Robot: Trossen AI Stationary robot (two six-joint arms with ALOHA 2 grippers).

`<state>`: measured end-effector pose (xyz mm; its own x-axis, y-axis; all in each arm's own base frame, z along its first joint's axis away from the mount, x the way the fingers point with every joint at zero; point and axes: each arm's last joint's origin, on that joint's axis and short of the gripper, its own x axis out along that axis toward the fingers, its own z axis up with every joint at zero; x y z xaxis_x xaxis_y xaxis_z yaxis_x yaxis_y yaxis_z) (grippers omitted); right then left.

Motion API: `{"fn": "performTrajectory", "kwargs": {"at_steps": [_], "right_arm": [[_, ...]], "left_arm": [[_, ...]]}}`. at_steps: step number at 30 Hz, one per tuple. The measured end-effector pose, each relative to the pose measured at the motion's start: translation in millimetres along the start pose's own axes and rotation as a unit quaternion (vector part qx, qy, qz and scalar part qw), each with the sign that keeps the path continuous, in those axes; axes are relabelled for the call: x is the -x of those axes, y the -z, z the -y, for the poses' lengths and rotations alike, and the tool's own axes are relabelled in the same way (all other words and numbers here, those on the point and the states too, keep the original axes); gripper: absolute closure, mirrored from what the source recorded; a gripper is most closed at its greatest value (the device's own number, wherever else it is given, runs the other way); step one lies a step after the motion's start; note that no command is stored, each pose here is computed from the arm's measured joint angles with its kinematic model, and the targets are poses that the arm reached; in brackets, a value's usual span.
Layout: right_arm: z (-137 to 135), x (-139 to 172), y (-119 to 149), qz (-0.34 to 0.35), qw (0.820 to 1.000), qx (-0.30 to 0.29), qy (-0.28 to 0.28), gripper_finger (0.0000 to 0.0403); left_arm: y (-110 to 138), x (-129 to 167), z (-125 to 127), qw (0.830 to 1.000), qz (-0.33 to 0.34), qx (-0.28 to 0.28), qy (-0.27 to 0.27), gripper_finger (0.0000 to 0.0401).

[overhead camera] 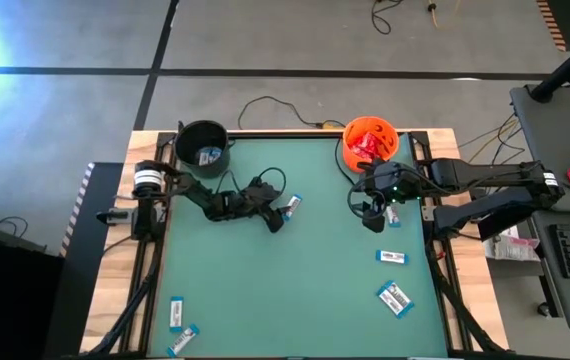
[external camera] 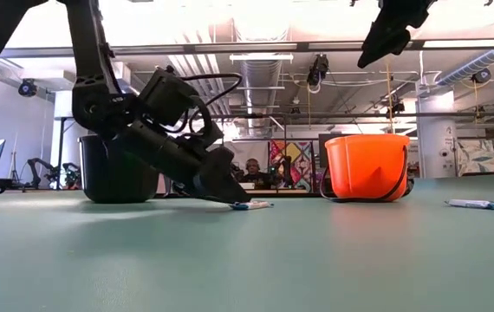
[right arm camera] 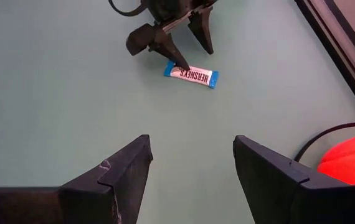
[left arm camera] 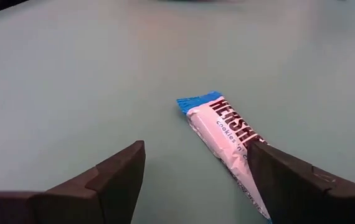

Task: Sort candy by brand, put in halloween buckets
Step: Put the white candy into the black bucket

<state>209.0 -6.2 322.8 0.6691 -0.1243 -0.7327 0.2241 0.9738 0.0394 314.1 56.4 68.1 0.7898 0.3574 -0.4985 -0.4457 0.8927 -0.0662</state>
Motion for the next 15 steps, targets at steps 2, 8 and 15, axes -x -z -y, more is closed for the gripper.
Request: {"fn": "performTrajectory", "kwargs": {"at_steps": [2,8,15], "right_arm": [[0.0,0.0,-0.1,0.001,1.0,-0.002,0.0,0.0184],[-0.1,0.0,-0.4,0.002,1.0,-0.012,-0.001,0.0184],[0.6,0.0,-2.0,0.012,1.0,-0.009,0.012,0.0184]], "left_arm": [[-2.7,1.5,1.3,1.0,0.006,0.002,0.001,0.0134],[-28.5,19.2,1.3,0.999,0.034,-0.002,-0.026,0.0133],[-51.1,40.7,16.4,0.994,0.086,0.058,-0.039,0.0133]]}}
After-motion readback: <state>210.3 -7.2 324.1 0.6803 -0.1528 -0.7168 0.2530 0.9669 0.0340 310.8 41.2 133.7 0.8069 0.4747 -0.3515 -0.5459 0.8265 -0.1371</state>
